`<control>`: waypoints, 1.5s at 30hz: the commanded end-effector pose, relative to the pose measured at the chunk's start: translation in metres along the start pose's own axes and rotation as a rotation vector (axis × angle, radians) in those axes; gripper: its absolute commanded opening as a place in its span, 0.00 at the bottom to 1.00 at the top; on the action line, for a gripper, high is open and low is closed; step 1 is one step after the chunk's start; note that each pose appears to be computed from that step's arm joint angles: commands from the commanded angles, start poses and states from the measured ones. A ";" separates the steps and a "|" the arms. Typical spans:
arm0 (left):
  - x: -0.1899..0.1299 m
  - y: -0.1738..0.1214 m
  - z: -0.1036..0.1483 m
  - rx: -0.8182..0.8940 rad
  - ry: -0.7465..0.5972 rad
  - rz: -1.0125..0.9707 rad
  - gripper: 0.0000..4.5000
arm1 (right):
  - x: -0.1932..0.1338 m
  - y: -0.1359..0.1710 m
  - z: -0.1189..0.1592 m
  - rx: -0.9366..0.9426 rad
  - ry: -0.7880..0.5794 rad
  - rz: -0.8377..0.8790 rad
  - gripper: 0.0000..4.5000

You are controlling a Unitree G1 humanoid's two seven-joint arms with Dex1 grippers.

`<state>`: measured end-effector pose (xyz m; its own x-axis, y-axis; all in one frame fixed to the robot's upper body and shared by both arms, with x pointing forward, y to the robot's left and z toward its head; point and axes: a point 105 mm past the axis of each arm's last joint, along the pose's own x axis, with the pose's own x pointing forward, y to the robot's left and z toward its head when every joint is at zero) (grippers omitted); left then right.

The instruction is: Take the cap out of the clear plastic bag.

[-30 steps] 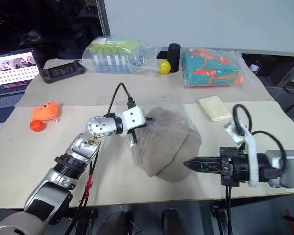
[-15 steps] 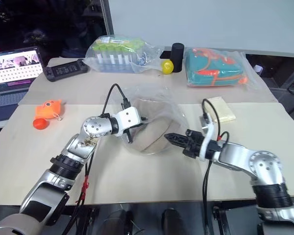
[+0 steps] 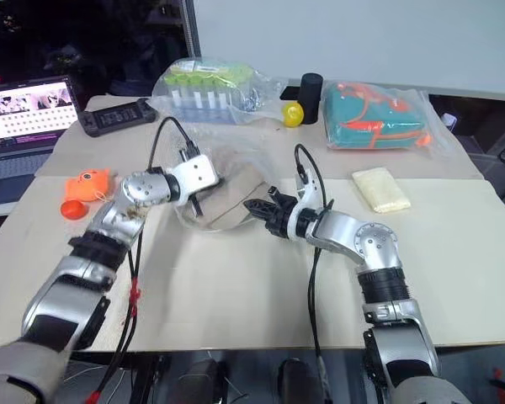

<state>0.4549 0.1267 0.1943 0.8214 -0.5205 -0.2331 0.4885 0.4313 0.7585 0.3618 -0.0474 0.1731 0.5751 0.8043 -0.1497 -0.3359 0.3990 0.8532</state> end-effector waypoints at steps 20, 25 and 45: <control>0.004 -0.047 -0.052 -0.145 0.068 0.034 0.00 | -0.097 0.017 -0.048 -0.031 -0.122 0.052 0.01; 0.004 -0.047 -0.052 -0.141 0.071 0.027 0.00 | -0.155 0.014 -0.028 -0.242 -0.008 0.058 0.01; -0.017 -0.078 -0.025 -0.117 -0.109 -0.138 0.00 | -0.176 0.093 0.121 -0.505 -0.527 0.188 0.01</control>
<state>0.4191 0.1287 0.1130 0.7494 -0.6012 -0.2773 0.6107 0.4660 0.6402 0.2977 -0.2053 0.3482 0.6279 0.6742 0.3889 -0.7635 0.4369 0.4755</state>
